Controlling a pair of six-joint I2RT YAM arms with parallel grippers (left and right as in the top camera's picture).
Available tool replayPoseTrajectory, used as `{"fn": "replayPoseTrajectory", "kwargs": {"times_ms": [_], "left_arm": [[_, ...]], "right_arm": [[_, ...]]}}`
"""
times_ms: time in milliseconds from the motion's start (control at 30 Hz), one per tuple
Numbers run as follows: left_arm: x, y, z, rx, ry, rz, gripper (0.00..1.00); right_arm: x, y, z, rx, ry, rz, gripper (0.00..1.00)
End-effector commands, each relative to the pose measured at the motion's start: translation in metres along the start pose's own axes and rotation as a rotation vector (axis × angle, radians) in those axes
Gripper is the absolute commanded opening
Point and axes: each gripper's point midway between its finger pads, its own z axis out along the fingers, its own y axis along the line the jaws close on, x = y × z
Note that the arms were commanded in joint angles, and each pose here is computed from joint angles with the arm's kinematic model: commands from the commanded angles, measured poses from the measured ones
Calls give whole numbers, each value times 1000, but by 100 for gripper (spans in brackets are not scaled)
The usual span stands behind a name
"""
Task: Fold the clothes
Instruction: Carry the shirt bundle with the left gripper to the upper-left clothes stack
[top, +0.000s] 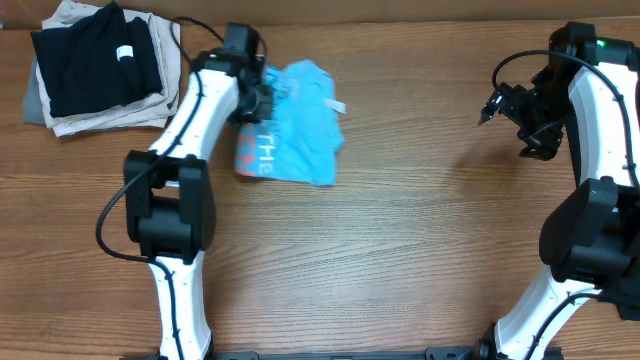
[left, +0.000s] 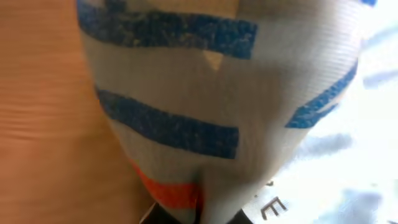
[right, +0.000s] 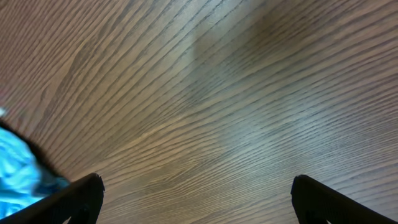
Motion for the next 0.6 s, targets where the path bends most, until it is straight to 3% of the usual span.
{"fn": "replayPoseTrajectory", "kwargs": {"times_ms": [0,367,567], "left_arm": [[-28,55,-15,-245,-76,115,4],[-113,111,-115,-363,-366,-3,4],[-133,141,-156,-395,-467,-69,4]], "right_arm": [[-2,4,-14,-15,-42,-9,100],[-2,4,-14,-15,-42,-9,100],[-2,4,-14,-15,-42,-9,100]]}}
